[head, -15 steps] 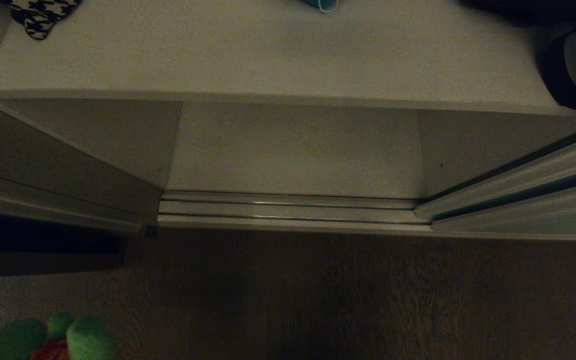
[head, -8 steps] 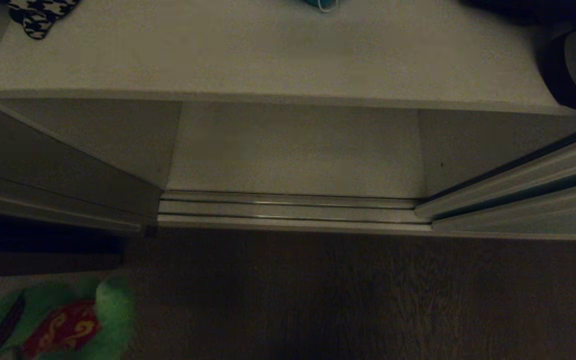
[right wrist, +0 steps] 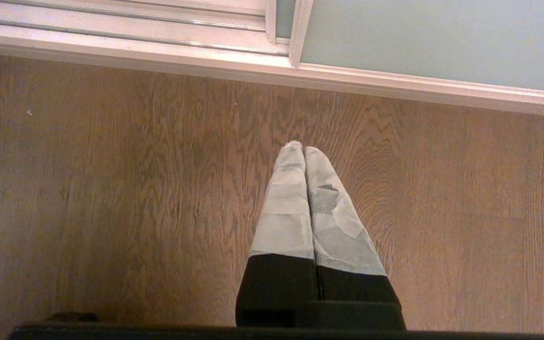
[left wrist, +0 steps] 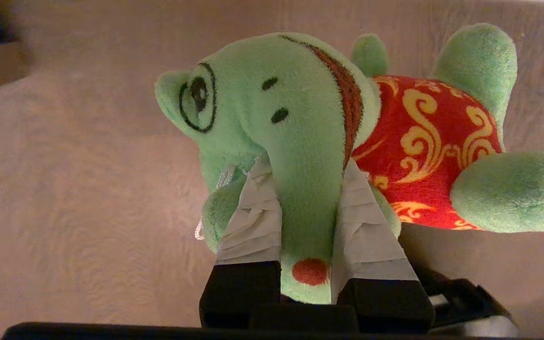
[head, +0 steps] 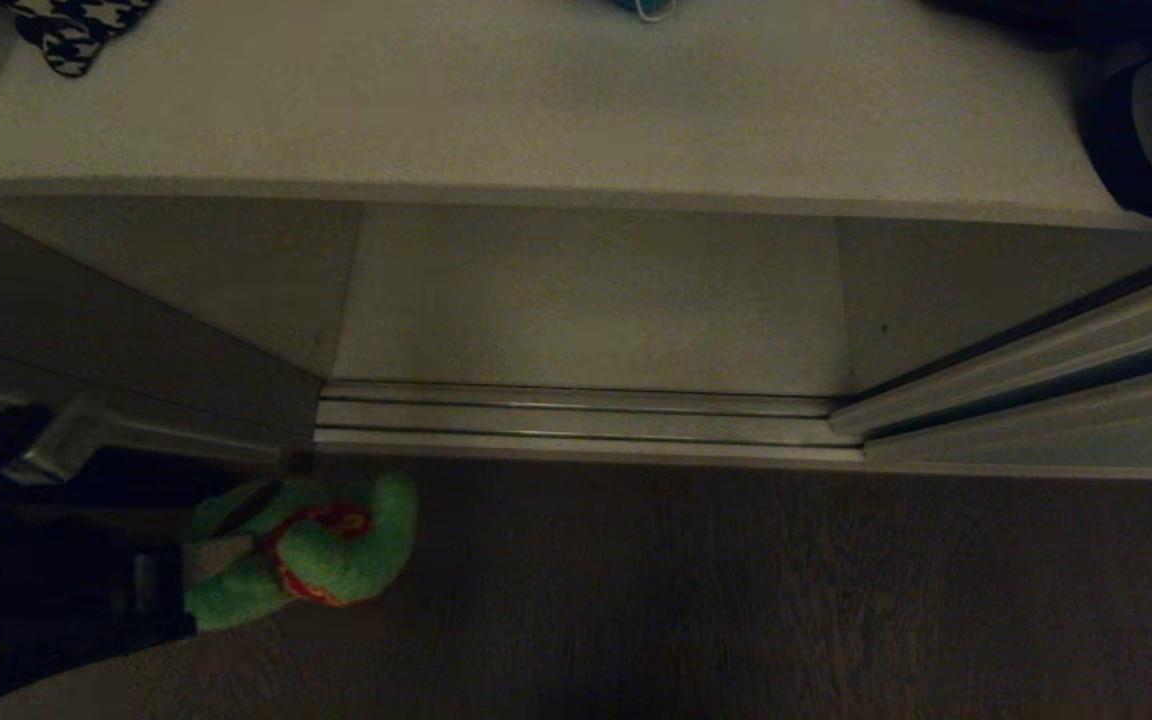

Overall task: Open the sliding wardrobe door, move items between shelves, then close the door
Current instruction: Place the green doll on the lower shelf

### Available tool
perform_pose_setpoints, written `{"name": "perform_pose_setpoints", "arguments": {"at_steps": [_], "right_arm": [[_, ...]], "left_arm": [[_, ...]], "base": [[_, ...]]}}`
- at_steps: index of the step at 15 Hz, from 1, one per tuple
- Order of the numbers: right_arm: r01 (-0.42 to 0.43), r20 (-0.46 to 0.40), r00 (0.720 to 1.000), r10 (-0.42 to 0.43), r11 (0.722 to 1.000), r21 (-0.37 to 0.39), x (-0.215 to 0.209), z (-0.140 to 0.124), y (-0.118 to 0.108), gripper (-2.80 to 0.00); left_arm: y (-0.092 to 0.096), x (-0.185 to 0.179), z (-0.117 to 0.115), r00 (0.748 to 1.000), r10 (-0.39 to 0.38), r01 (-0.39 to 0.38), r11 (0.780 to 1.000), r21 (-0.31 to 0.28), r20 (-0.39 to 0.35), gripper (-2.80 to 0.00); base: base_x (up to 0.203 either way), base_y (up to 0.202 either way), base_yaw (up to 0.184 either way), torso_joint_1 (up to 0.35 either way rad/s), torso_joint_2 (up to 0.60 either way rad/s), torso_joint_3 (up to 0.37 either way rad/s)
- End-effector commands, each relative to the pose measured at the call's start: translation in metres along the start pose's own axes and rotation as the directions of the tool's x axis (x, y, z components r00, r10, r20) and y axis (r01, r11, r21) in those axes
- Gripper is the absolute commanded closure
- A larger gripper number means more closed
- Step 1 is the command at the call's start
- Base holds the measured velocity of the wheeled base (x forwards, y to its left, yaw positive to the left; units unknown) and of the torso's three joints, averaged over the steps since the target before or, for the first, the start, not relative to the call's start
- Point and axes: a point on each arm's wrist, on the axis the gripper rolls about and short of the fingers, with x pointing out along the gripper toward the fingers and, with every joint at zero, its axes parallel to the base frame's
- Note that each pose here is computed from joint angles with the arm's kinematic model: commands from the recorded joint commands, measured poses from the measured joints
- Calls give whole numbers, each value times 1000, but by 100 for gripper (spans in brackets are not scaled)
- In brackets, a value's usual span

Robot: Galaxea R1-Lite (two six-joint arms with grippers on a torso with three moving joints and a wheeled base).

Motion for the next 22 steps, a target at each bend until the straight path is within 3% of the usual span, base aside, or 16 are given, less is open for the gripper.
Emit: {"name": "perform_pose_setpoints", "arguments": {"at_steps": [1,7,12,14,17,21,22], "right_arm": [[-2,2,1000,2,1000,0,0,0,0,0],[0,2,1000,0,1000,0,0,0,0,0],[0,2,1000,0,1000,0,0,0,0,0],[0,2,1000,0,1000,0,0,0,0,0],[0,2,1000,0,1000,-2,0,0,0,0],[-2,2,1000,2,1000,0,0,0,0,0],[-2,3,1000,2,1000,0,0,0,0,0]], "left_arm": [[9,46,3,994,-11,9,1000,-21,-111,0],[1,111,25,998,-47,48,998,33,-34,0],[-7,159,48,991,4,-10,999,44,134,0],[-10,167,69,965,15,-23,999,30,262,0],[-9,192,87,919,42,-53,998,19,392,0],[-4,242,91,869,55,-72,997,14,492,0],[-3,254,93,844,62,-79,997,9,533,0]], "base": [[0,0,0,0,0,0],[0,0,0,0,0,0],[0,0,0,0,0,0],[0,0,0,0,0,0],[0,0,0,0,0,0],[0,0,0,0,0,0],[0,0,0,0,0,0]]}}
